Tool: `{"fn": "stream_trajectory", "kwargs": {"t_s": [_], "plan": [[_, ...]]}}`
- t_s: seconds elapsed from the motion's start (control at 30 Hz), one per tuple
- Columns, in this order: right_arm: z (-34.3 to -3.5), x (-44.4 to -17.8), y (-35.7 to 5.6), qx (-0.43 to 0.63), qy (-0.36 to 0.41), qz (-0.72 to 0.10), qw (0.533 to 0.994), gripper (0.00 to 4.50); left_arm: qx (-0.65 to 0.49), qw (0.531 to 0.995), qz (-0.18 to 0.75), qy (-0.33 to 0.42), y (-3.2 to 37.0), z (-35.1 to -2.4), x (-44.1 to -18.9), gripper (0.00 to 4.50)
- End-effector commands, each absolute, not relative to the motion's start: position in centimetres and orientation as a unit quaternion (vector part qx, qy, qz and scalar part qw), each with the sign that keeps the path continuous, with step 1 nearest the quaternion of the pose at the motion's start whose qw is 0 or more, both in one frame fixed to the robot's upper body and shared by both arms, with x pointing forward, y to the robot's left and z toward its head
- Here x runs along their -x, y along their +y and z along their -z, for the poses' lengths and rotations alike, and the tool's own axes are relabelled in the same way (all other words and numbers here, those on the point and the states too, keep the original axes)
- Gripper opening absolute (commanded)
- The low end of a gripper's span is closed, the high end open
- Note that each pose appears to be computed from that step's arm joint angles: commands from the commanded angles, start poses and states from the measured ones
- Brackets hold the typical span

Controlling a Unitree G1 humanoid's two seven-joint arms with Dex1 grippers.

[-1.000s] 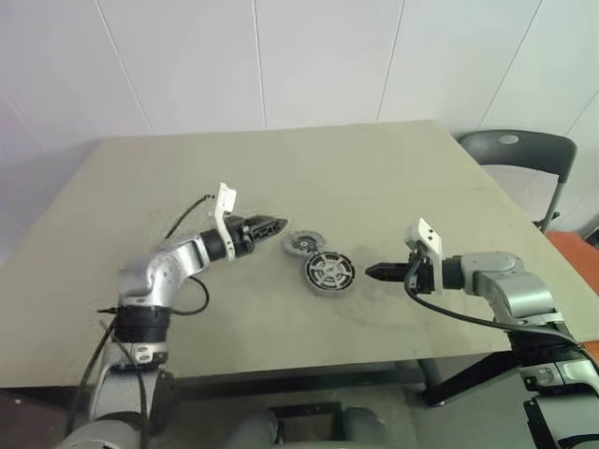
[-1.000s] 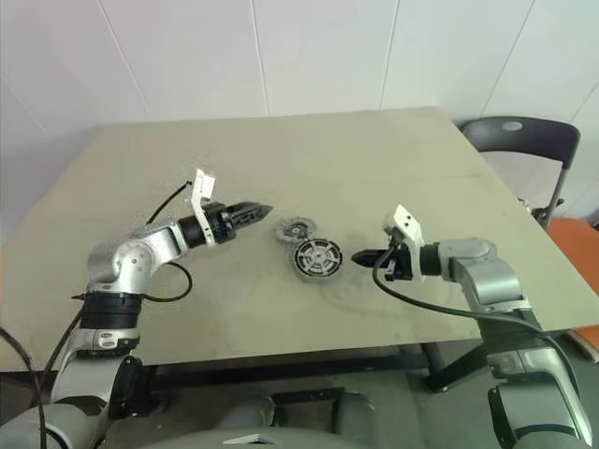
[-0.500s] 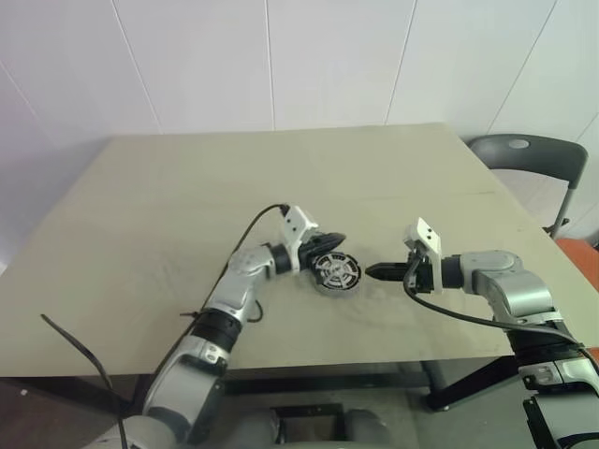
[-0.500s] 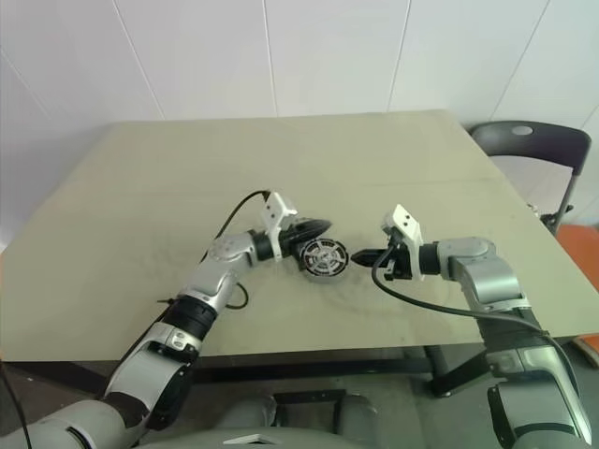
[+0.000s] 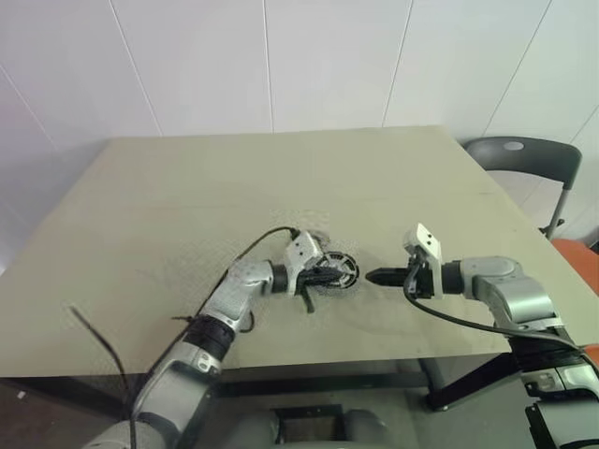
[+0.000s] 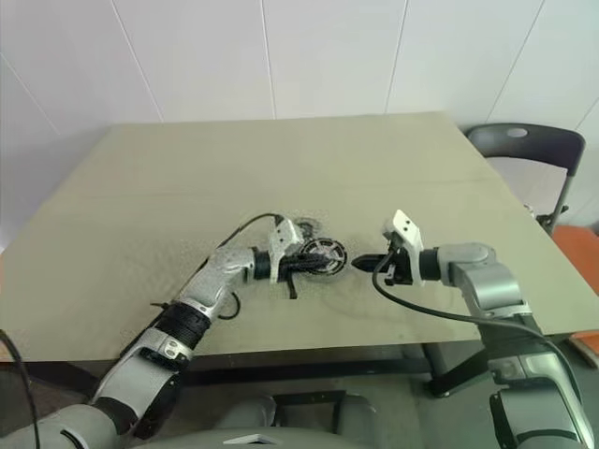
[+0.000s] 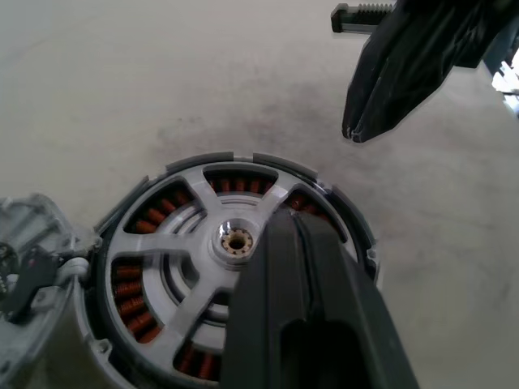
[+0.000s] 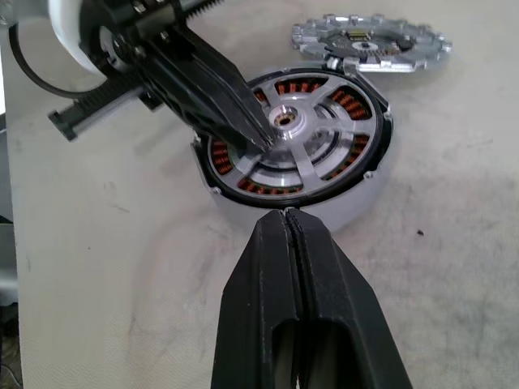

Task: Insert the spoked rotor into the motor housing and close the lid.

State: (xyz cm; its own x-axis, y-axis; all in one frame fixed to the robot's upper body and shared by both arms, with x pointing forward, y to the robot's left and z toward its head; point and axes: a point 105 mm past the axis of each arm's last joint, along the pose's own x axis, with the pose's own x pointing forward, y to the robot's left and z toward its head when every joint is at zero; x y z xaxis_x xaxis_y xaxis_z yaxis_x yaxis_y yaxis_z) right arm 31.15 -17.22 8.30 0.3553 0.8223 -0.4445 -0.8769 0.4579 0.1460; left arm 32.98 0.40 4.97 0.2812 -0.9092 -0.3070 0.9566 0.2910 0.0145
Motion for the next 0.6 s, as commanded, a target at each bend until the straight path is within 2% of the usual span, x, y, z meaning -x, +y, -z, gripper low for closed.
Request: {"fn": "stream_trajectory", "kwargs": {"t_s": [0.03,0.2,0.3,0.37,0.6], "plan": [[-10.1,-31.5,-16.8,0.066,0.199,-0.525,0.825,0.00,-0.086,0.812,0.545,0.190,2.4,-1.8,-32.7,0.05],[-10.1,-31.5,-16.7,0.062,0.198,-0.528,0.823,0.00,0.022,0.838,0.537,0.088,1.9,-7.3,-33.7,0.05],[-10.5,-31.6,-16.2,0.056,0.187,-0.540,0.819,0.00,0.091,0.835,0.543,0.007,2.0,-11.8,-34.0,0.05],[-10.8,-31.6,-15.8,0.054,0.181,-0.548,0.815,0.00,0.104,0.831,0.545,-0.027,2.2,-13.6,-33.9,0.05],[-11.5,-31.7,-13.6,0.066,0.168,-0.575,0.798,0.00,0.051,0.864,0.494,-0.087,5.4,-15.2,-33.4,0.05]]}}
